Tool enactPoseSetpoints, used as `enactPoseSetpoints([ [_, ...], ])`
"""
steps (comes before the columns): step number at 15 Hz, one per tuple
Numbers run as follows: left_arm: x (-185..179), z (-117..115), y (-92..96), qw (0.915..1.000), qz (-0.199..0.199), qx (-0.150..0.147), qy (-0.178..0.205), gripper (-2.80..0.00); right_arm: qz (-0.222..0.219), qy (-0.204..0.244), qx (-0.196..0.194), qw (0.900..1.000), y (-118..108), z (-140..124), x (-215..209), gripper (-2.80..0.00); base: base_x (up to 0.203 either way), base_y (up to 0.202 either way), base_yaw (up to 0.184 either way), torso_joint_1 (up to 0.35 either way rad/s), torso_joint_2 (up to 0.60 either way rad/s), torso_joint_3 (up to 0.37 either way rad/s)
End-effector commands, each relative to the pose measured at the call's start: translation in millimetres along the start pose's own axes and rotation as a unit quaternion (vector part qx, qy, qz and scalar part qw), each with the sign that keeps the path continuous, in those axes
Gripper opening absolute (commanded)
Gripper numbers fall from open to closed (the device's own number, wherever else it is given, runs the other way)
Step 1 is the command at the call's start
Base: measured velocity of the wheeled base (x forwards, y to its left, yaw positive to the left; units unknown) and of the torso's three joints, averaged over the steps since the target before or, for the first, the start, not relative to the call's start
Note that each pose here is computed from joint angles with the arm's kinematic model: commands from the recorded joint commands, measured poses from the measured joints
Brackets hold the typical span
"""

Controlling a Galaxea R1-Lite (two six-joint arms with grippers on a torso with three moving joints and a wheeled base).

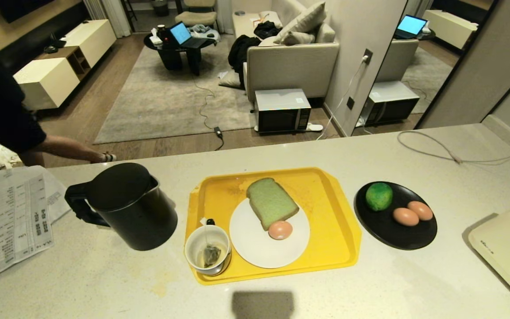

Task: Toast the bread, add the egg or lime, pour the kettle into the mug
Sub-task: Pick up the kettle

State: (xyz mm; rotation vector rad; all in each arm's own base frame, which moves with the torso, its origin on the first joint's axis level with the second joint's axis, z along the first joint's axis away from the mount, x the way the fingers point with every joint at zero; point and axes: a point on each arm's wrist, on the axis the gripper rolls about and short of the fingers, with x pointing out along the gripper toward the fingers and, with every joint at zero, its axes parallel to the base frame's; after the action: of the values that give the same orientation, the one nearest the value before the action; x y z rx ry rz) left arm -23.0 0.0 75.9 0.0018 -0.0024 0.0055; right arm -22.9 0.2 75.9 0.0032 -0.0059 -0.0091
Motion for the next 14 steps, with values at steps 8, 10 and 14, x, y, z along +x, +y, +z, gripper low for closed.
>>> enactPoseSetpoints([
  [8,0,0,0.0,1.0000,0.001,0.002,0.001,-2.80,0.000,0.001,0.000,1.000,0,0,0,-2.80,0.000,0.000,0.000,-0.029,0.06,0.029],
  [10,0,0,0.0,1.0000,0.001,0.005,0.000,-2.80,0.001,0.001,0.000,1.000,0,0,0,-2.80,0.000,0.000,0.000,0.000,0.00,0.000],
  [14,-12,31,0.0,0.9991,-0.006,0.010,-0.042,-2.80,0.000,0.001,0.000,1.000,0,0,0,-2.80,0.000,0.000,0.000,0.000,0.00,0.000],
])
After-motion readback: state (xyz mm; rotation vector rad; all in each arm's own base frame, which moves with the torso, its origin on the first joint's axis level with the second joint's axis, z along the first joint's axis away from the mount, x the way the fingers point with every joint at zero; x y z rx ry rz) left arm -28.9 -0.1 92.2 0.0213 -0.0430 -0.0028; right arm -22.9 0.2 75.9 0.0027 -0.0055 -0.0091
